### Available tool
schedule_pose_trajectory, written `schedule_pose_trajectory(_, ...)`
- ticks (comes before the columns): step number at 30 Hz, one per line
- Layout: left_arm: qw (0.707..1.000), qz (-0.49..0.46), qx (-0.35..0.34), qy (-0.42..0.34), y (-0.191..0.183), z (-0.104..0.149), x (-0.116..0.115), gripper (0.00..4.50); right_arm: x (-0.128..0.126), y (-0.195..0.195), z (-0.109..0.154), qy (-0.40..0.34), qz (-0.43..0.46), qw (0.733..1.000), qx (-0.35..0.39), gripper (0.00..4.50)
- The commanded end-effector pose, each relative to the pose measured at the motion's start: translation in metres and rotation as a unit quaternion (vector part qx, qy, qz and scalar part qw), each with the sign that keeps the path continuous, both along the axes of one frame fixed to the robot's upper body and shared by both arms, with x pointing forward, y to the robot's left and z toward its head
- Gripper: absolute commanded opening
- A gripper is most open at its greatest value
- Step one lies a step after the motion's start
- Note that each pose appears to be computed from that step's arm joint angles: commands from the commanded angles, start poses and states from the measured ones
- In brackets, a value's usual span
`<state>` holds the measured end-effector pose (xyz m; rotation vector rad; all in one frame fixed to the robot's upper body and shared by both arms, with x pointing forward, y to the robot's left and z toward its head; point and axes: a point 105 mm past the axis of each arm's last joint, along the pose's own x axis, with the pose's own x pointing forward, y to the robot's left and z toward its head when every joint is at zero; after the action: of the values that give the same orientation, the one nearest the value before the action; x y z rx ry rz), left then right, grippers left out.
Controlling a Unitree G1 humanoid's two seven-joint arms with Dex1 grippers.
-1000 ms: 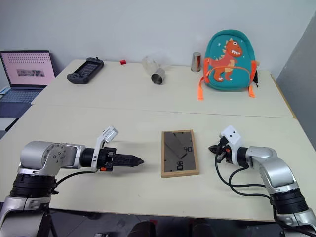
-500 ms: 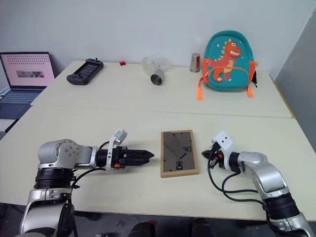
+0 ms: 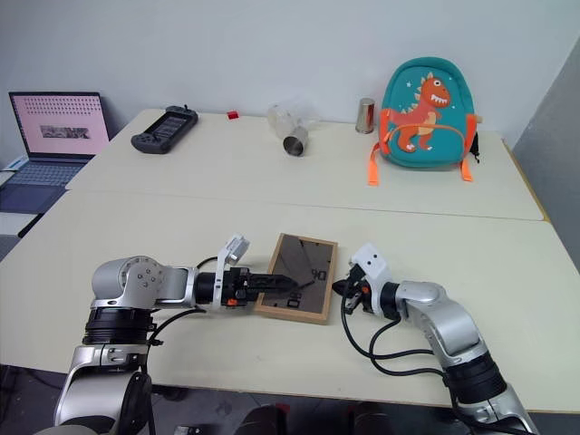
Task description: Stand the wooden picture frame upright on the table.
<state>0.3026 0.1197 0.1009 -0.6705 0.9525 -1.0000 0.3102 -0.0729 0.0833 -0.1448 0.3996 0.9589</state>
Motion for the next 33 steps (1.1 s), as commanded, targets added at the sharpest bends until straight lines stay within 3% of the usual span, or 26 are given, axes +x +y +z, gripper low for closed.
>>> schedule_pose_trajectory(1, 1.000, -0.017, -0.021, -0.008, -0.005, 0.007, -0.004, 4.06, 0.004, -0.002, 0.014, -0.030, 0.001, 1.000, 0.002, 0.00)
schedule_pose_trajectory(11, 0.999, -0.011, -0.035, -0.035, -0.003, 0.020, 0.000, 1.84, 0.003, -0.015, 0.017, -0.028, -0.014, 1.000, 0.005, 0.00)
schedule_pose_trajectory(20, 0.992, -0.010, -0.057, -0.114, -0.002, 0.059, 0.016, 1.73, 0.024, -0.054, 0.073, -0.072, -0.029, 0.997, 0.023, 0.00)
schedule_pose_trajectory(26, 0.981, -0.003, -0.074, -0.178, -0.008, 0.082, 0.027, 1.72, 0.017, -0.023, 0.126, -0.061, 0.053, 0.991, 0.108, 1.42)
schedule_pose_trajectory(28, 0.980, -0.001, -0.078, -0.185, -0.009, 0.084, 0.028, 1.72, 0.022, -0.014, 0.129, -0.055, 0.050, 0.990, 0.122, 1.94)
schedule_pose_trajectory(29, 0.979, 0.000, -0.079, -0.189, -0.010, 0.085, 0.029, 1.72, 0.025, -0.009, 0.128, -0.052, 0.046, 0.989, 0.127, 1.99)
schedule_pose_trajectory(33, 0.976, 0.007, -0.081, -0.200, -0.010, 0.088, 0.030, 1.72, 0.035, 0.002, 0.124, -0.037, 0.029, 0.990, 0.136, 3.13)
